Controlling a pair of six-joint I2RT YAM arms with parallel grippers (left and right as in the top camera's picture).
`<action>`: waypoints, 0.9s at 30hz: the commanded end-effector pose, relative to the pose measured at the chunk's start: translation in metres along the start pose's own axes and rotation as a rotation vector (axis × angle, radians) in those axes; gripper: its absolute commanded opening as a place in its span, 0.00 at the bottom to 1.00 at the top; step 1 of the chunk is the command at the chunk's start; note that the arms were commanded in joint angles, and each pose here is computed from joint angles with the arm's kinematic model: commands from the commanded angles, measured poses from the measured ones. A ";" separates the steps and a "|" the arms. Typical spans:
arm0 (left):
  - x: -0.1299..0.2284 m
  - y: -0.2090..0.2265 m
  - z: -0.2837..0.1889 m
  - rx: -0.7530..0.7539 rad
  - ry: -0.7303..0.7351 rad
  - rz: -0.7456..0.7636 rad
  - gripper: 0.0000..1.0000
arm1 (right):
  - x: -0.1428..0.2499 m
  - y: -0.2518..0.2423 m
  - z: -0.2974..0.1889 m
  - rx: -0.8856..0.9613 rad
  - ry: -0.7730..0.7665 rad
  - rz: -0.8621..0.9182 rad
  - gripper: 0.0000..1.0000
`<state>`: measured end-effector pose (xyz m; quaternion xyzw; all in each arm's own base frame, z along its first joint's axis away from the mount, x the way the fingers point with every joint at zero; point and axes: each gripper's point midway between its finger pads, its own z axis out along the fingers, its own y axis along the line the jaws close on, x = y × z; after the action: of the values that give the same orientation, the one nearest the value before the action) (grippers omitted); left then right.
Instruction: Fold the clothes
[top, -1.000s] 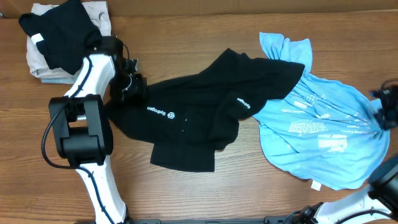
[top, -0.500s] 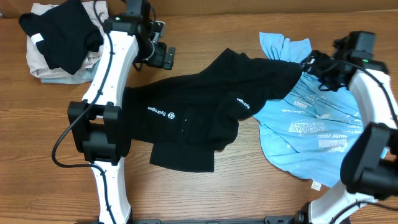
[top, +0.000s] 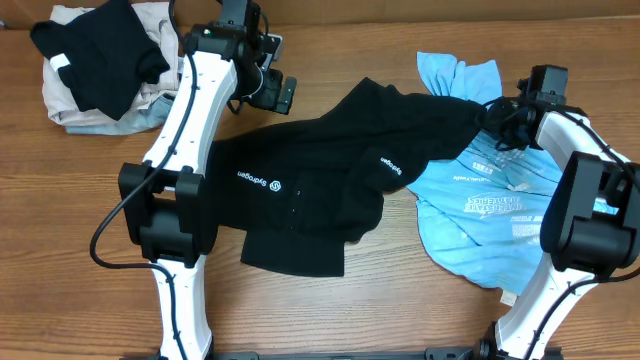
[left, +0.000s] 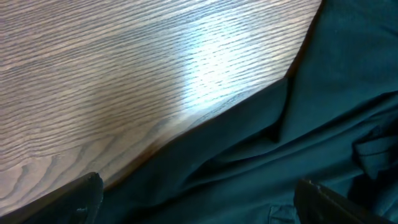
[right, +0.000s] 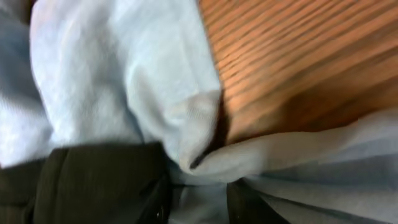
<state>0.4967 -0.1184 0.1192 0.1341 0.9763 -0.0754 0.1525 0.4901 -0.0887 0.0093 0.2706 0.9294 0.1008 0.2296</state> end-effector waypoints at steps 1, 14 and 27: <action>-0.004 0.000 -0.009 -0.011 -0.017 0.026 1.00 | -0.001 -0.048 0.019 0.118 -0.008 0.066 0.34; -0.003 0.000 -0.009 -0.010 -0.012 0.022 1.00 | -0.070 -0.236 -0.009 0.173 -0.231 0.390 0.36; -0.013 0.001 -0.009 -0.013 -0.050 0.027 1.00 | -0.126 -0.130 -0.126 -0.208 -0.048 0.332 0.78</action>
<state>0.5000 -0.1185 0.1202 0.1339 0.9752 -0.0741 0.1595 0.4424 -0.3179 0.0877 0.4607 0.8342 0.1767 0.2462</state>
